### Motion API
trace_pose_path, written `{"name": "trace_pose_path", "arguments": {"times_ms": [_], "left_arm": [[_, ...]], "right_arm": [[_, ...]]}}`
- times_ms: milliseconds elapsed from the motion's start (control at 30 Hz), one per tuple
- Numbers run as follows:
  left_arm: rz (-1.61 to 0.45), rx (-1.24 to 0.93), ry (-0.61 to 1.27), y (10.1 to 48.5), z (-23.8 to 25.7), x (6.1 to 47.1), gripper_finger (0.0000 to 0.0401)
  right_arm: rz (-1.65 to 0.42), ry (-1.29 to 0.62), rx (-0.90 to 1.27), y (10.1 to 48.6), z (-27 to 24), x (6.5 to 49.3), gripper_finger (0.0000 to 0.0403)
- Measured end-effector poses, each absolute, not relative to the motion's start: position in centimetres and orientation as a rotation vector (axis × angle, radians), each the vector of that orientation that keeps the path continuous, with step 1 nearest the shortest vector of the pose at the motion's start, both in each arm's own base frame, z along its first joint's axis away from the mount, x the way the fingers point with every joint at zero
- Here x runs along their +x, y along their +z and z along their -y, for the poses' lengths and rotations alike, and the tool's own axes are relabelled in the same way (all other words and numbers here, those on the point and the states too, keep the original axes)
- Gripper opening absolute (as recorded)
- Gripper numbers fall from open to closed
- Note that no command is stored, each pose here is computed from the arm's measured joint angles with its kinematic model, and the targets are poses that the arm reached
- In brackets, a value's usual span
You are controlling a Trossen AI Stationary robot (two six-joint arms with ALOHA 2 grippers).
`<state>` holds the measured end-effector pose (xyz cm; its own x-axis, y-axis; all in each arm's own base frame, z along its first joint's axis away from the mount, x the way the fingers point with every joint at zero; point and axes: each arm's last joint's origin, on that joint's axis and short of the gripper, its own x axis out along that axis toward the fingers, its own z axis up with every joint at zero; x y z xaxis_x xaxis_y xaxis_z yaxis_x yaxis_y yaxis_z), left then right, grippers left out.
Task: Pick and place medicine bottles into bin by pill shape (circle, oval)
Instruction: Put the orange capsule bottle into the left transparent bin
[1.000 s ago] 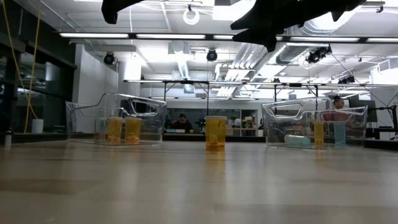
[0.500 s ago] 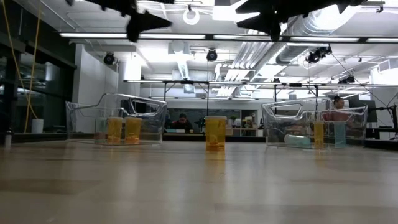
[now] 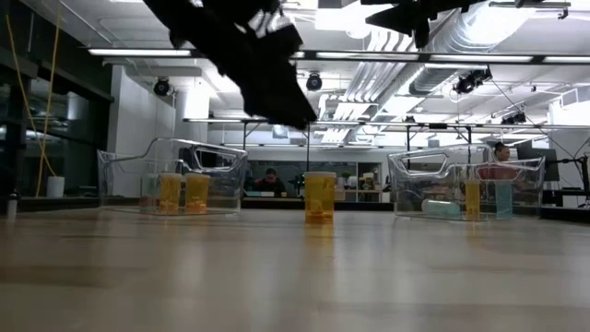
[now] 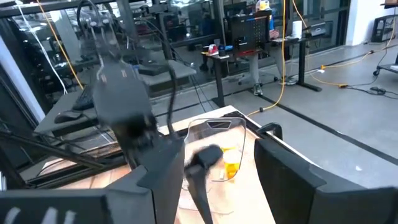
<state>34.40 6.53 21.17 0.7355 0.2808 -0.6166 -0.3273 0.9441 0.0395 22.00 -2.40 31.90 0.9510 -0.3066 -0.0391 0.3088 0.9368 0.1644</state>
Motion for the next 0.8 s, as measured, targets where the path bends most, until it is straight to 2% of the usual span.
{"name": "trace_pose_path", "arguments": {"times_ms": [367,800], "left_arm": [[-0.710,-0.025,0.310,15.6,-7.0,37.1,0.0257],[-0.728,0.001,0.380,14.8,-7.3,37.2,0.0257]], "right_arm": [[-0.017,-0.315,0.178,31.8,2.4,22.0,0.0188],[-0.017,-0.315,0.180,31.8,2.4,22.0,0.0188]]}}
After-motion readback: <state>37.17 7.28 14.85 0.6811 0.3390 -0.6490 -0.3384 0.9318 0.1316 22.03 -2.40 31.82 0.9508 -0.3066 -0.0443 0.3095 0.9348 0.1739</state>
